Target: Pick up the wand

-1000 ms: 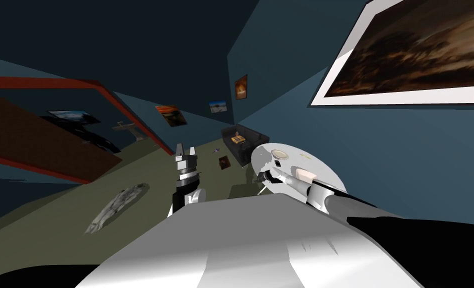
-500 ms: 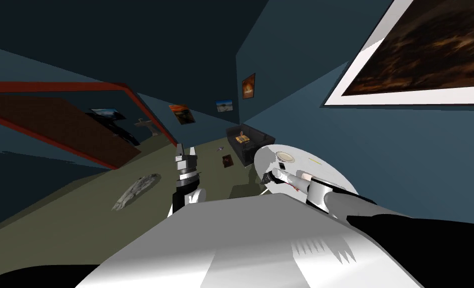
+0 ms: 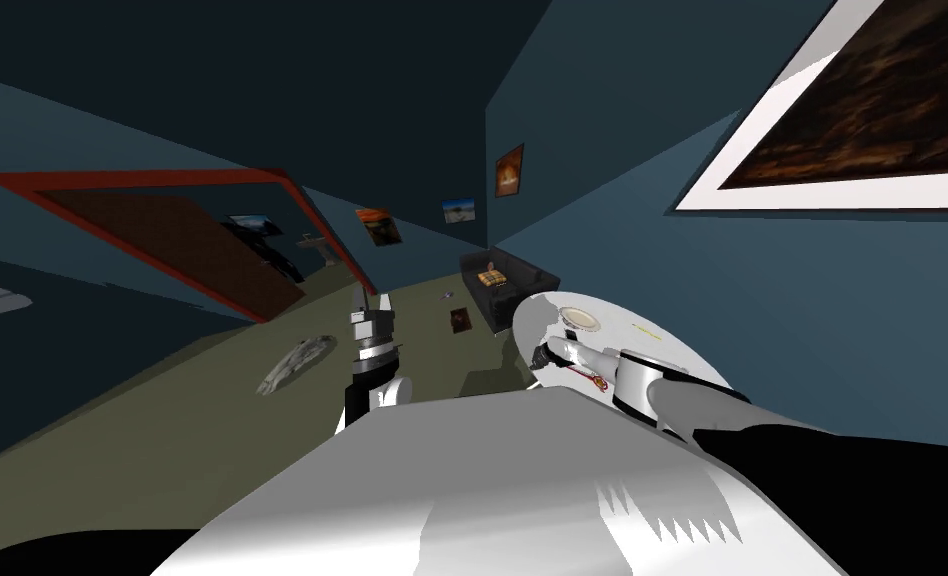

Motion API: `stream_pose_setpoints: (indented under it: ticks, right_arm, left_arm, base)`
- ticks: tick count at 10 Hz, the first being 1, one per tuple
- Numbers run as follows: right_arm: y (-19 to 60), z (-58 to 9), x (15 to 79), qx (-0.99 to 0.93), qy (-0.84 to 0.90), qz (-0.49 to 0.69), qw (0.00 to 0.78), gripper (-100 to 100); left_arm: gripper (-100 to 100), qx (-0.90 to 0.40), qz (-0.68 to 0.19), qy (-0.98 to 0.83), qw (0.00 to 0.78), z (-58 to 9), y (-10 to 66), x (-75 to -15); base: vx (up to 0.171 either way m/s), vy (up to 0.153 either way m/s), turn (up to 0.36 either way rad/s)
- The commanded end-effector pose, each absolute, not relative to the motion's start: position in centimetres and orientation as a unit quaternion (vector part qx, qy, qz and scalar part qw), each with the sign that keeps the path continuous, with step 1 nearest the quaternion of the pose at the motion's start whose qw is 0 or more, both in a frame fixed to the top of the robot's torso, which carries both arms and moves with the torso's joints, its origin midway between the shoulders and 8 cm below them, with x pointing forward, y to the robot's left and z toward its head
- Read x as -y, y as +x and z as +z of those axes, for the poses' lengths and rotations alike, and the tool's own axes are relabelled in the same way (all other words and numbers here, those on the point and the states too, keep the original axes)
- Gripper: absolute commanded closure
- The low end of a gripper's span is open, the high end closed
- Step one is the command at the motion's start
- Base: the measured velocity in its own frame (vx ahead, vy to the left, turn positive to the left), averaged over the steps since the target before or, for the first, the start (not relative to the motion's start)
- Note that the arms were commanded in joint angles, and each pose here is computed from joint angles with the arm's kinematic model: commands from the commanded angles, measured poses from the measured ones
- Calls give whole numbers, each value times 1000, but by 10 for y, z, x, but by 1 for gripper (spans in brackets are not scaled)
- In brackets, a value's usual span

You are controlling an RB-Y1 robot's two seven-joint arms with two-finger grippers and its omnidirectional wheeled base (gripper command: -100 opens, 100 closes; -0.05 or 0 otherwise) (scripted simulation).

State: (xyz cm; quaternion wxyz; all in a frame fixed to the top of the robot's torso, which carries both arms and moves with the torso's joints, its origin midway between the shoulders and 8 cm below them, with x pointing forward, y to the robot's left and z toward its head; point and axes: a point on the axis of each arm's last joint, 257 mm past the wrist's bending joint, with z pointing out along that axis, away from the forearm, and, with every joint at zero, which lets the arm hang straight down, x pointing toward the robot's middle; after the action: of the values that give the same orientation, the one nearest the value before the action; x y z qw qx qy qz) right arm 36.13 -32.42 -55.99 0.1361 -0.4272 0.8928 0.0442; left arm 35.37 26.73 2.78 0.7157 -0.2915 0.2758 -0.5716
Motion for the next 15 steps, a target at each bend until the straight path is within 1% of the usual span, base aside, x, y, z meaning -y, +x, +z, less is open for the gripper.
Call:
stream_pose_setpoints:
  ticks: [1, 2, 3, 6, 8, 9, 10, 11, 15]
  right_arm:
    - [356, -563, 351, -892, -438, 17, 113, -100]
    - [352, -564, 371, -890, -445, -2, 96, -100]
    - [352, -564, 371, -890, -445, -3, 96, -100]
    - [338, -566, 416, -885, -460, -45, 53, -100]
    - [335, -566, 426, -884, -462, -53, 44, -100]
    - [336, -567, 420, -884, -462, -49, 49, -100]
    - [336, -567, 421, -885, -461, -50, 48, 0]
    - [326, -576, 420, -885, -460, -51, 49, -100]
    - [310, -589, 418, -886, -458, -52, 50, -100]
  left_arm:
    - [0, -276, -572, -292, 716, 28, 354, -267]
    - [0, -276, -572, -291, 716, 28, 354, -267]
    - [0, -276, -572, -291, 716, 28, 354, -267]
    - [0, -276, -572, -292, 716, 28, 354, -267]
    - [0, -276, -572, -292, 716, 28, 354, -267]
    - [0, -276, -572, -292, 716, 28, 354, -267]
    - [0, -276, -572, -292, 716, 28, 354, -267]
    - [0, -276, -572, -292, 716, 28, 354, -267]
    - [0, -276, -572, -292, 716, 28, 354, -267]
  base:
    - [-21, -38, 239]
    - [-29, -60, 289]
    - [-25, -52, 112]
    - [-33, -46, 229]
    - [-20, -28, 87]
    - [-8, -15, 27]
    - [0, 0, 0]
    - [30, -11, 33]
    - [41, -9, 18]
